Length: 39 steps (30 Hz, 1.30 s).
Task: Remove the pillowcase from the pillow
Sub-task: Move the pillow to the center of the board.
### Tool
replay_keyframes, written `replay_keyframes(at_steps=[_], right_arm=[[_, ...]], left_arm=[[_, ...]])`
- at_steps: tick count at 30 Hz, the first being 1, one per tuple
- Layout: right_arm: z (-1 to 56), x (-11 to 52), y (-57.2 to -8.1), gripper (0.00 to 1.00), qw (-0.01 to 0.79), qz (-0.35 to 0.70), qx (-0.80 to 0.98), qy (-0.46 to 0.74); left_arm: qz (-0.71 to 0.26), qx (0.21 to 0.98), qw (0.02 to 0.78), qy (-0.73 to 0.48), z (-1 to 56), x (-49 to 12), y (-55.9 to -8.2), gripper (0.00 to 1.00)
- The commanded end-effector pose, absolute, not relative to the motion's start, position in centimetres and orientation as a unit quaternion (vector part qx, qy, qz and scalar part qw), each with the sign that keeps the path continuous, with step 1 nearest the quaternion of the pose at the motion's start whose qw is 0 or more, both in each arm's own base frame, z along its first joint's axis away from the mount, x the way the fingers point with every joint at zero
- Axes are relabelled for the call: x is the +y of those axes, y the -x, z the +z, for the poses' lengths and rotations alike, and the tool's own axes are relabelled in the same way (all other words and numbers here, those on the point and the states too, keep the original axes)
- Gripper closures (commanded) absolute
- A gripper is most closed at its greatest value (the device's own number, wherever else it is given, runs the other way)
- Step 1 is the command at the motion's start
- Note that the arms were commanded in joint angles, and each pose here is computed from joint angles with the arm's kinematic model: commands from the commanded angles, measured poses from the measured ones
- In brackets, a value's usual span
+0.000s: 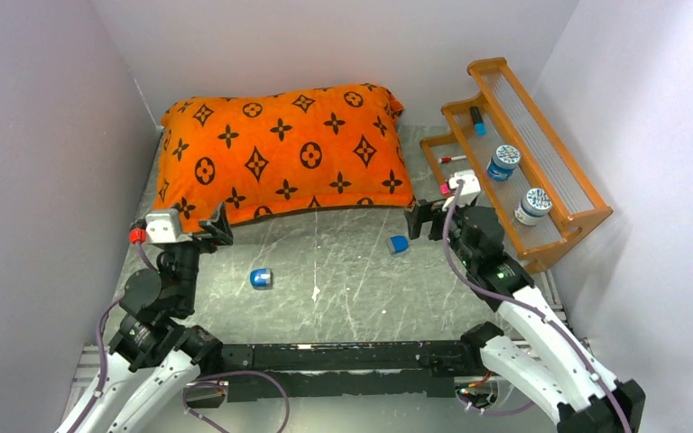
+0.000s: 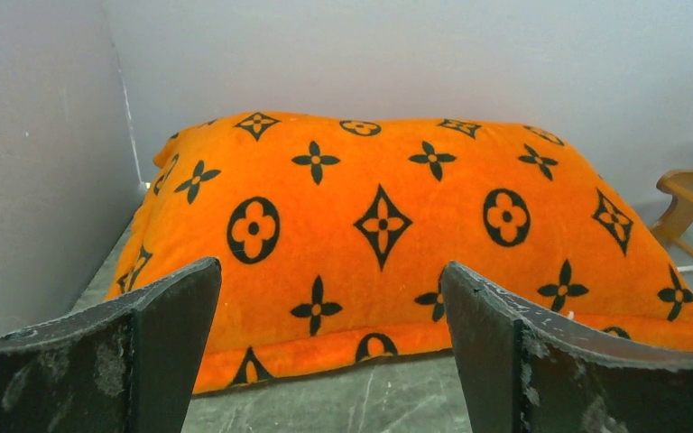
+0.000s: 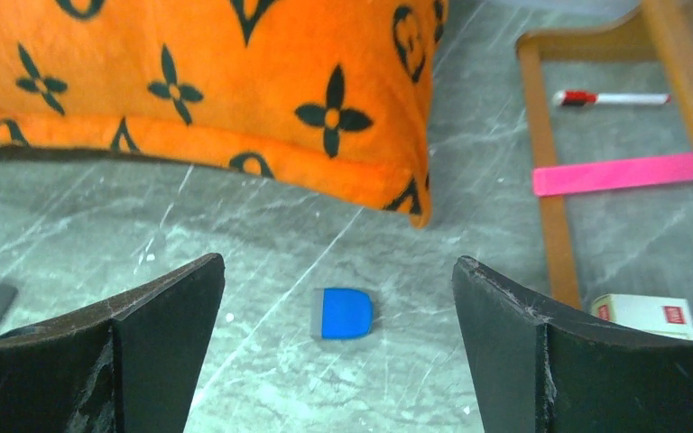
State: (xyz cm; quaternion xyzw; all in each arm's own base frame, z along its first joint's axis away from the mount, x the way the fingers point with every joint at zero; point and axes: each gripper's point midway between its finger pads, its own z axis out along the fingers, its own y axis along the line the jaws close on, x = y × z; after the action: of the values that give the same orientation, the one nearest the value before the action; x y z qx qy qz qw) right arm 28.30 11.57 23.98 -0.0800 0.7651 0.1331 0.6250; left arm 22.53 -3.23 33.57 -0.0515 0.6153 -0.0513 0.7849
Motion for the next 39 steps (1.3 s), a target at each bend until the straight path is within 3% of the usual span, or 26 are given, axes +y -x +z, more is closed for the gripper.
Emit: replay_keyframes(at_steps=[1, 8, 19, 31, 33, 35, 37, 39], right_arm=[[26.0, 13.8, -29.3, 0.00, 0.627, 0.175, 0.752, 0.099], [25.6, 16.6, -32.1, 0.00, 0.613, 0.187, 0.753, 0.148], [24.0, 20.3, -40.4, 0.00, 0.596, 0.140, 0.758, 0.226], [15.4, 23.3, -45.6, 0.01, 0.514, 0.149, 0.794, 0.288], [14.4, 23.6, -46.1, 0.08, 0.507, 0.149, 0.795, 0.297], [13.3, 23.9, -46.5, 0.24, 0.497, 0.148, 0.798, 0.307], [12.8, 24.2, -46.7, 0.56, 0.490, 0.146, 0.798, 0.318], [13.0, 24.8, -46.6, 0.97, 0.492, 0.146, 0.794, 0.327]], left_arm=[[-0.064, 0.620, 0.780, 0.057, 34.4, -3.5, -22.5, 0.03], [-0.074, 0.634, 0.769, 0.040, 34.1, -4.5, -23.0, 0.03], [-0.079, 0.629, 0.773, 0.036, 34.3, -4.5, -22.8, 0.03], [-0.082, 0.631, 0.771, 0.021, 34.0, -5.2, -23.1, 0.03], [-0.082, 0.632, 0.770, 0.018, 33.8, -5.4, -23.2, 0.03], [-0.080, 0.633, 0.769, 0.017, 33.8, -5.4, -23.3, 0.03], [-0.080, 0.634, 0.769, 0.016, 33.7, -5.4, -23.3, 0.03], [-0.078, 0.635, 0.768, 0.015, 33.6, -5.4, -23.4, 0.03]])
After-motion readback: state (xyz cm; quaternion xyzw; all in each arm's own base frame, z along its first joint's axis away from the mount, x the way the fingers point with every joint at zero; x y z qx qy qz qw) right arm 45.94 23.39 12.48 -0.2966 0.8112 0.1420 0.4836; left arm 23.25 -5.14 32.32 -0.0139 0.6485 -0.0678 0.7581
